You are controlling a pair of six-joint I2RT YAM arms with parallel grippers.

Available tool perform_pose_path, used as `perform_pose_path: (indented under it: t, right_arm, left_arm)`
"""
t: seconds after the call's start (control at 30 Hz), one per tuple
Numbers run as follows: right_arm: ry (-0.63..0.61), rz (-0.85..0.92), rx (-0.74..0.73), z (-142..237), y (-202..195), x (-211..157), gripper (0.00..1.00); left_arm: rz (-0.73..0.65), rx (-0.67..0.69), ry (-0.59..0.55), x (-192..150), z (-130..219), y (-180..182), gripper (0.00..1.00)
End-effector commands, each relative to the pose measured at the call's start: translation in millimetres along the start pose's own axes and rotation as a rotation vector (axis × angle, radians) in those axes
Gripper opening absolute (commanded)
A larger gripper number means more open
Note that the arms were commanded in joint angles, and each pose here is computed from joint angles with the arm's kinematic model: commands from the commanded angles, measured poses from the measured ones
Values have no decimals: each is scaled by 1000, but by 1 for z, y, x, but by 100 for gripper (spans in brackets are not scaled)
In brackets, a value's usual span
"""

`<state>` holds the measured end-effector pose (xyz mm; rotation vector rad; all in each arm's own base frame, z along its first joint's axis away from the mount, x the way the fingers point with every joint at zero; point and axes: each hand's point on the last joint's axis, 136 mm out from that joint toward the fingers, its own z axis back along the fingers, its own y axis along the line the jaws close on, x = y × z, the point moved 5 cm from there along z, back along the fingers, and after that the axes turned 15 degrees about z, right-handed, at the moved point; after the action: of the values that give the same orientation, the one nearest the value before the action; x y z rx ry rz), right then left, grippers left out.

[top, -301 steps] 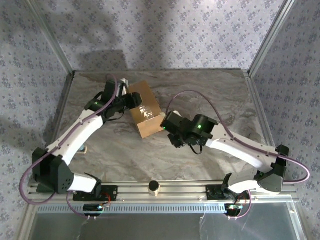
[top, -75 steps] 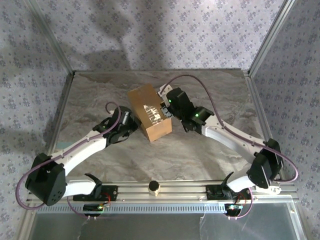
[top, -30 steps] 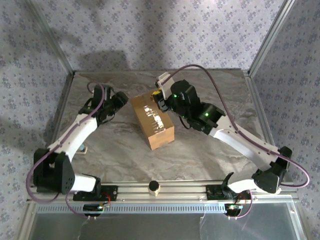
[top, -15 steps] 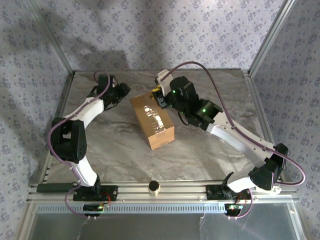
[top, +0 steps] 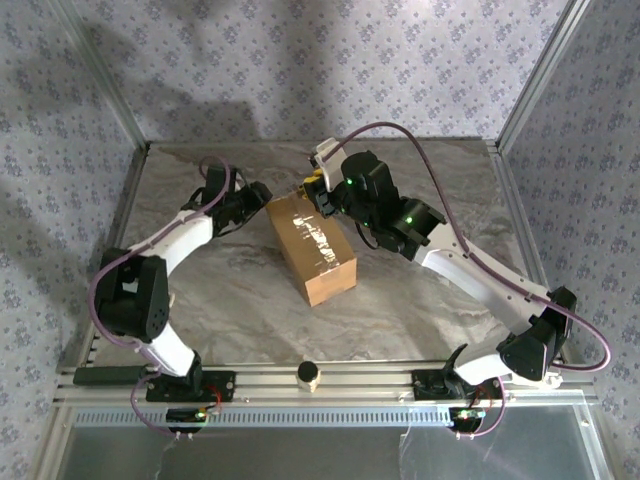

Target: Unpack the express box

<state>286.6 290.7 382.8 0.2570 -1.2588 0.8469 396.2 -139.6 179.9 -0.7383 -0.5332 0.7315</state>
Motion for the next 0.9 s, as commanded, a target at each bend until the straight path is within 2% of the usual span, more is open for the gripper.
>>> perform_pose_path:
  t: [0.0,0.23,0.33,0.53,0.87]
  right_arm:
    - [-52,-27,4,11,-5,14,0]
    - [-23,-15,10,-3,1,4,0]
    - [-15,-13,3,-10,2,2,0]
    - [16,-8,-6,-30,6,-2,0]
    - [49,19,-45,-55,10,-7,0]
  left_arm:
    - [3,-39,-19,-6,24,-8,52]
    - [-61,-33,-52,-12,61,-9,54]
    - [-105,-36,-44,-13,68,-12,60]
    - [-144,-29,53,-24,52,-15,61]
    - [-142,10,84,-29,35,-4,61]
